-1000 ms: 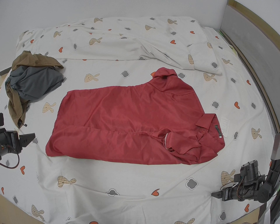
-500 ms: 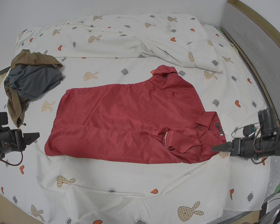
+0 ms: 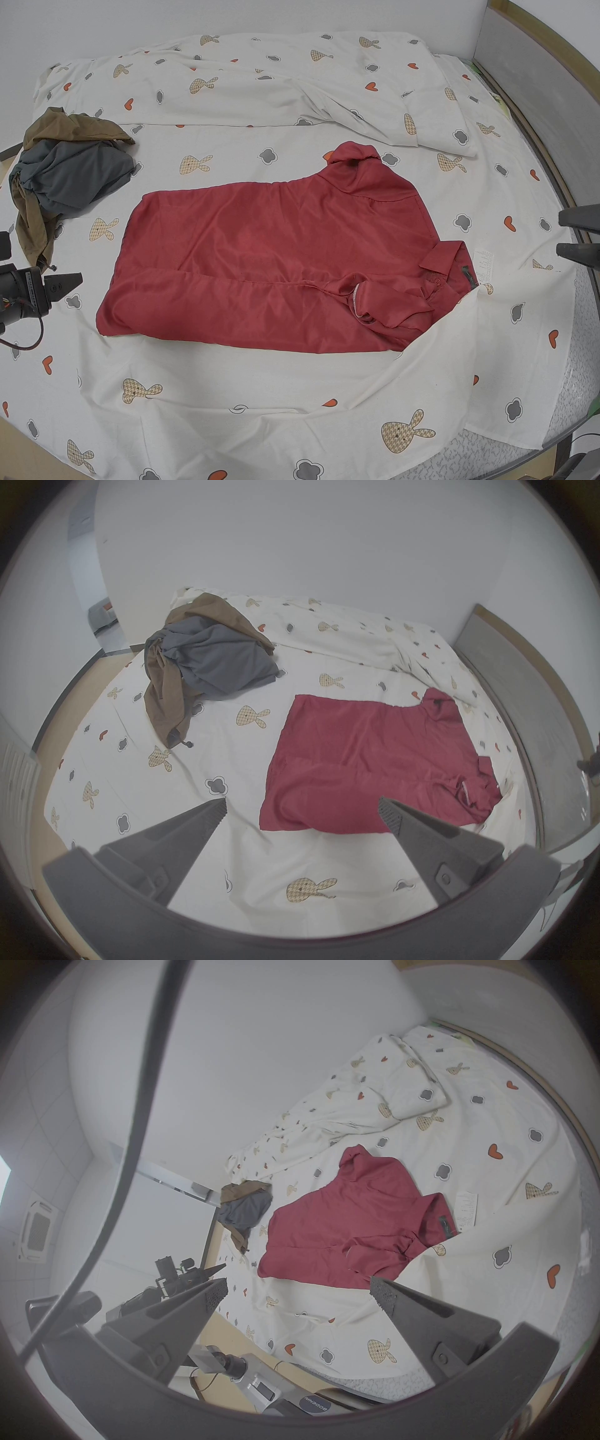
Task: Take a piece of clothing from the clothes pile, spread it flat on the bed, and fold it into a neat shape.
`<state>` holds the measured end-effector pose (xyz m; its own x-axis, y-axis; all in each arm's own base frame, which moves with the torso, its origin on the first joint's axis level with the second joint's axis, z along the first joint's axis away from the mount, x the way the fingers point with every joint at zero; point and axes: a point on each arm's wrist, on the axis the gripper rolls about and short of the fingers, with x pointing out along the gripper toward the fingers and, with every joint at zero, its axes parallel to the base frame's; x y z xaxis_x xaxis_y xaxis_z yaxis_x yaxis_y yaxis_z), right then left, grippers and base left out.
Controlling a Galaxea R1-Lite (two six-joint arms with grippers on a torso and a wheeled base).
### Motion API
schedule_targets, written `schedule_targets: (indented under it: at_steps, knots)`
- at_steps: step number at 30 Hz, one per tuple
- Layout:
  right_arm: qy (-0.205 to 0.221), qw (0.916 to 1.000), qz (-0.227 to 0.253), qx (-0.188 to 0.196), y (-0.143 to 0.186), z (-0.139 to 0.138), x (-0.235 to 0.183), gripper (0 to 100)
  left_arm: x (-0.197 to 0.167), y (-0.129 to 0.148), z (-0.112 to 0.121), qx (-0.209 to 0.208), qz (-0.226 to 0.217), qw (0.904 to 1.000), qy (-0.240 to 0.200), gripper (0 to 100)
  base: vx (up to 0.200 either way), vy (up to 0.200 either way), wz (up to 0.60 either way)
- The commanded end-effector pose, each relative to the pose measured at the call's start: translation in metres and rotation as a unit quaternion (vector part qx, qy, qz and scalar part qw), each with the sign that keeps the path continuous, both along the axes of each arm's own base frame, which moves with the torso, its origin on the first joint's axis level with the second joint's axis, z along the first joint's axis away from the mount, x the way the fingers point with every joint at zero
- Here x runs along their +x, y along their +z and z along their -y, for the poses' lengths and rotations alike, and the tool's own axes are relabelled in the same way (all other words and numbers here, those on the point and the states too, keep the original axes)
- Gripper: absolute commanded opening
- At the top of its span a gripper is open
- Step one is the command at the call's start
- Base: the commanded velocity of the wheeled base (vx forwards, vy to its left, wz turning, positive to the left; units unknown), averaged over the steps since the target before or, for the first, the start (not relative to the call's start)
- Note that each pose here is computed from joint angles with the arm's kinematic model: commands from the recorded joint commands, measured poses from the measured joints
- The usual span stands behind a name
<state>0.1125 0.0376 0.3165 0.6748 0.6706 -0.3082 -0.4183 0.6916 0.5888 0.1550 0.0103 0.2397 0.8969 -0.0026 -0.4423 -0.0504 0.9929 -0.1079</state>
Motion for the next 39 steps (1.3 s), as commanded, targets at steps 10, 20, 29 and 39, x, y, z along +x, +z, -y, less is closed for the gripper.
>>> schedule_targets:
  at_steps: [10,20,29,39]
  knots:
    - [-0.048,0.994,0.097,0.019,-0.008,0.005,0.007,100,-0.003,0.046,0.0,-0.131,0.0,0.9892,0.065,100,0.0,0.0,0.0]
    - [-0.074,0.9924,0.062,0.077,-0.007,0.006,0.015,100,-0.008,0.079,0.0,-0.212,-0.041,0.969,0.12,100,0.0,0.0,0.0]
    - [-0.089,0.9746,-0.193,-0.071,-0.121,0.018,0.072,100,0.002,0.077,-0.001,-0.224,-0.066,0.9627,0.136,100,0.0,0.0,0.0]
    - [-0.122,0.9536,-0.252,-0.11,-0.163,0.05,0.07,100,0.004,0.075,-0.001,-0.213,-0.071,0.9657,0.131,100,0.0,0.0,0.0]
